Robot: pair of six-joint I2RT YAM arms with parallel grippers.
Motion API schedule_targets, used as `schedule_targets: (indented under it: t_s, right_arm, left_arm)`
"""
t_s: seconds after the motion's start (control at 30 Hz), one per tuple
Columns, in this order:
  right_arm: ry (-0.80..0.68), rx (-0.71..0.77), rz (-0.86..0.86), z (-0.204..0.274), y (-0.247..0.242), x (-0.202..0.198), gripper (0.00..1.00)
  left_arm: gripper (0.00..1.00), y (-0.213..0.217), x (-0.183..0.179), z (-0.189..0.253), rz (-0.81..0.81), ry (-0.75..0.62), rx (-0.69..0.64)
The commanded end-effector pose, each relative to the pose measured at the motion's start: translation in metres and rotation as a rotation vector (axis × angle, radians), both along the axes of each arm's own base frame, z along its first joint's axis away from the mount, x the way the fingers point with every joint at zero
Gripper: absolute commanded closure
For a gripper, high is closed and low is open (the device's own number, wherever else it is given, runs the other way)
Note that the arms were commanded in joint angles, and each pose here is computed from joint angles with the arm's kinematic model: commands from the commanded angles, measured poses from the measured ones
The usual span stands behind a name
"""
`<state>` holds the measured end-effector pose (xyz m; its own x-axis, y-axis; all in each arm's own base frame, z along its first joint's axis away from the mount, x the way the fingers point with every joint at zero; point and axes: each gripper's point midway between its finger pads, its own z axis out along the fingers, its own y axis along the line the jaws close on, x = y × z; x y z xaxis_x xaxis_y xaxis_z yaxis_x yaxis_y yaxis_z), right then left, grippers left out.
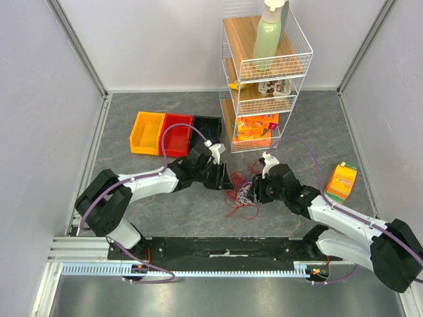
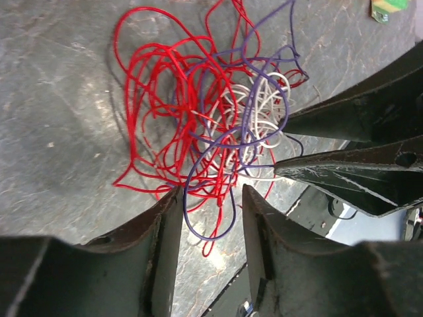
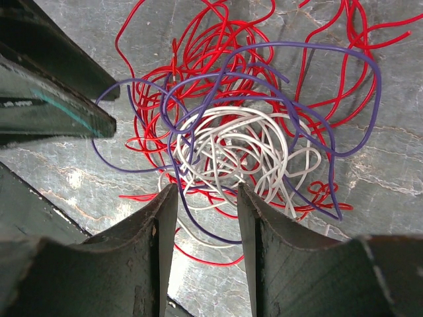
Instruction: Untangle the cables
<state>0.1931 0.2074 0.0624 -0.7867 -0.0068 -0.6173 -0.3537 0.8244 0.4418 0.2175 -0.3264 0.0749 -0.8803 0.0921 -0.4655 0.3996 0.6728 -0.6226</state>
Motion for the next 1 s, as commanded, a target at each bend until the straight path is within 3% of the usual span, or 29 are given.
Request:
schedule_targets:
  t_s: [0.0,0.2,0.23,0.3,0.33,0.5,0.67,0.8,0.97]
  right_arm:
    - [-0.039,0.033,-0.010,0.012,0.004,0.006,0.52]
    - [-0.045,0.033,-0.015,0.011,0.004,0.008,0.52]
    - [-0.046,0.031,-0.015,0.011,0.005,0.010,0.50]
    - [-0.045,0.029,-0.011,0.011,0.008,0.012,0.45]
    - [-0.044,0.030,-0.010,0.010,0.009,0.014,0.43]
    - [-0.037,0.009,-0.051,0.001,0.008,0.022,0.42]
    - [-0.056,-0.087,-0.234,-0.008,-0.022,0.036,0.54]
    - [-0.075,-0.126,-0.352,-0.012,-0.043,0.040,0.66]
    - [-0.079,-0.192,-0.440,-0.014,-0.064,0.042,0.70]
  left_arm:
    - [0.55,-0.021,-0.004,0.012,-0.021,-0.007,-0.076]
    - [0.80,-0.020,-0.008,0.021,-0.023,-0.030,-0.075]
    - [0.81,-0.018,-0.008,0.025,-0.021,-0.042,-0.073]
    - [0.96,-0.016,-0.009,0.033,-0.022,-0.062,-0.073]
    - [0.98,-0.016,-0.011,0.036,-0.026,-0.066,-0.075]
    - [0.98,-0.022,-0.025,0.084,-0.106,-0.113,-0.186]
    - [0.98,-0.013,-0.041,0.146,-0.150,-0.213,-0.282]
    - [0.98,0.010,-0.047,0.198,-0.135,-0.358,-0.297]
    - [0.98,0.054,-0.056,0.289,-0.089,-0.634,-0.322]
